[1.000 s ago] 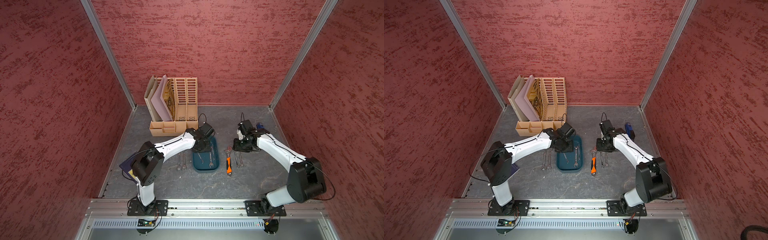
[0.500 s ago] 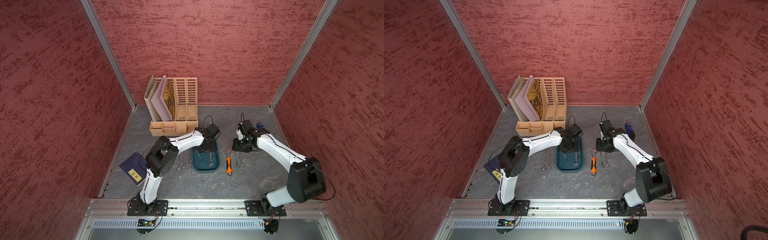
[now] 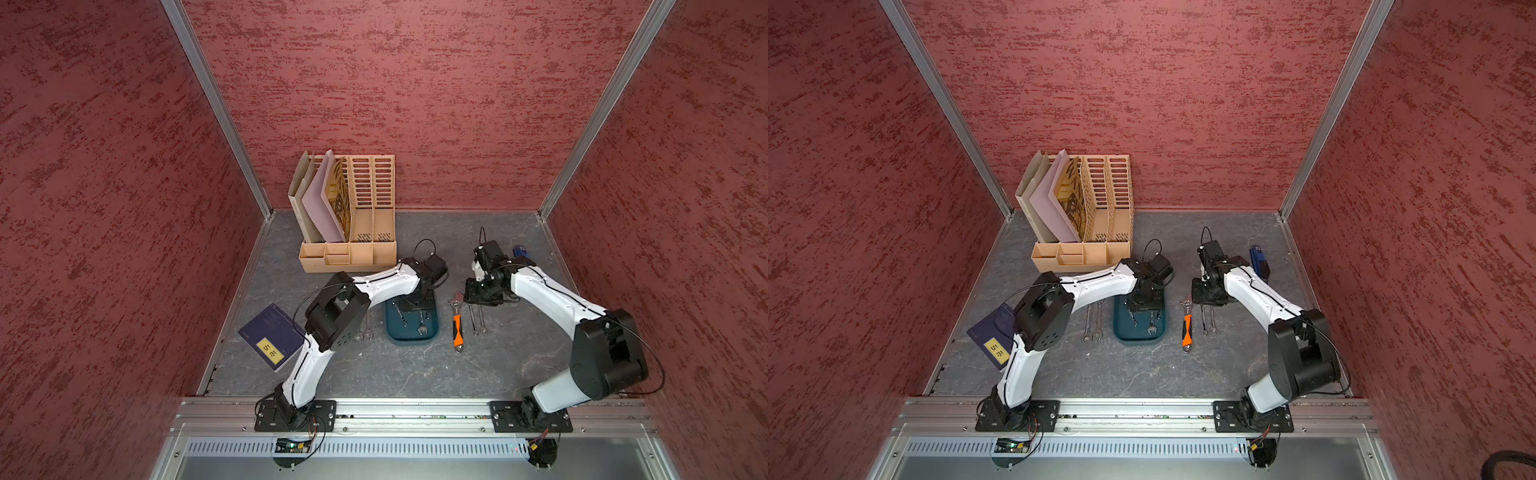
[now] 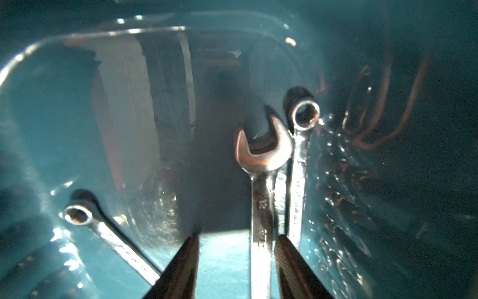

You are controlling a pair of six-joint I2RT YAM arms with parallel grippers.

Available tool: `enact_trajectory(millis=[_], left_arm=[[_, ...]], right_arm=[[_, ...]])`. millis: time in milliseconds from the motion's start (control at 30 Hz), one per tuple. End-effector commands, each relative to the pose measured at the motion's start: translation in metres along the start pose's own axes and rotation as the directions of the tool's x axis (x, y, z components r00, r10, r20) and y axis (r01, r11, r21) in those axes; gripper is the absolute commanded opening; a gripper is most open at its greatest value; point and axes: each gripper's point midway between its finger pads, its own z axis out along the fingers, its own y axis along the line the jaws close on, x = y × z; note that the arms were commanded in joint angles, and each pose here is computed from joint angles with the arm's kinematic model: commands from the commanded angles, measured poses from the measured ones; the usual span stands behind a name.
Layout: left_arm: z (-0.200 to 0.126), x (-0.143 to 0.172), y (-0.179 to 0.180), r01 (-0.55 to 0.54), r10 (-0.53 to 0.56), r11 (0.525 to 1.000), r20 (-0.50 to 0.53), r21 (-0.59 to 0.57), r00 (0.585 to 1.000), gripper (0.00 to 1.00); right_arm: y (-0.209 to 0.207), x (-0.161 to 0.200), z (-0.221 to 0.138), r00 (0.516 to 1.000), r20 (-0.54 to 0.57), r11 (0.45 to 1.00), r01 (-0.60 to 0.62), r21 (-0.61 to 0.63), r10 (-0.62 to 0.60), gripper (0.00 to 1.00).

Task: Take out the wrench from the storage box
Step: Pick up the wrench from the storage box.

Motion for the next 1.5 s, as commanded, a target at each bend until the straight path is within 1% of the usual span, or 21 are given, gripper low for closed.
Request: enact_trajectory(millis=[0, 300, 467, 567, 667, 767, 1133, 1467], left_arm=[[0.011, 0.002, 0.005, 0.008, -0.009, 0.999, -0.019, -0.043, 1.0, 0.46], [0.018, 0.006, 0.014, 0.022, -0.027, 0.995, -0.048, -0.102, 0.999, 0.37], [0.019, 0.008, 0.013, 0.032, -0.038, 0.994, -0.051, -0.101, 0.998, 0.33], [0.022, 0.01, 0.014, 0.034, -0.041, 0.994, -0.063, -0.107, 0.997, 0.26], [0.024, 0.012, 0.014, 0.035, -0.042, 0.994, -0.069, -0.105, 0.997, 0.24], [0.023, 0.012, 0.013, 0.036, -0.043, 0.994, -0.067, -0.098, 0.997, 0.2], [0.013, 0.006, 0.01, 0.031, -0.034, 0.998, -0.048, -0.06, 0.998, 0.18], [-0.003, -0.001, 0.009, 0.016, -0.017, 0.999, -0.024, -0.031, 1.0, 0.15]], right_arm=[[-0.002, -0.003, -0.002, 1.0, 0.011, 1.0, -0.001, 0.007, 0.001, 0.47], [-0.001, -0.004, -0.003, 1.0, 0.01, 1.0, -0.006, 0.0, 0.006, 0.47], [0.0, -0.003, -0.003, 1.0, 0.006, 1.0, -0.008, -0.004, 0.008, 0.47], [0.0, -0.003, -0.003, 1.0, 0.007, 1.0, -0.01, -0.006, 0.01, 0.47], [0.0, -0.002, -0.002, 1.0, 0.004, 1.0, -0.01, -0.007, 0.01, 0.47], [0.0, -0.001, -0.002, 1.0, 0.001, 1.0, -0.01, -0.006, 0.01, 0.47], [0.001, -0.001, -0.004, 1.0, 0.006, 1.0, -0.011, -0.014, 0.011, 0.47], [0.001, -0.001, -0.008, 1.0, 0.013, 1.0, -0.009, -0.015, 0.009, 0.47]])
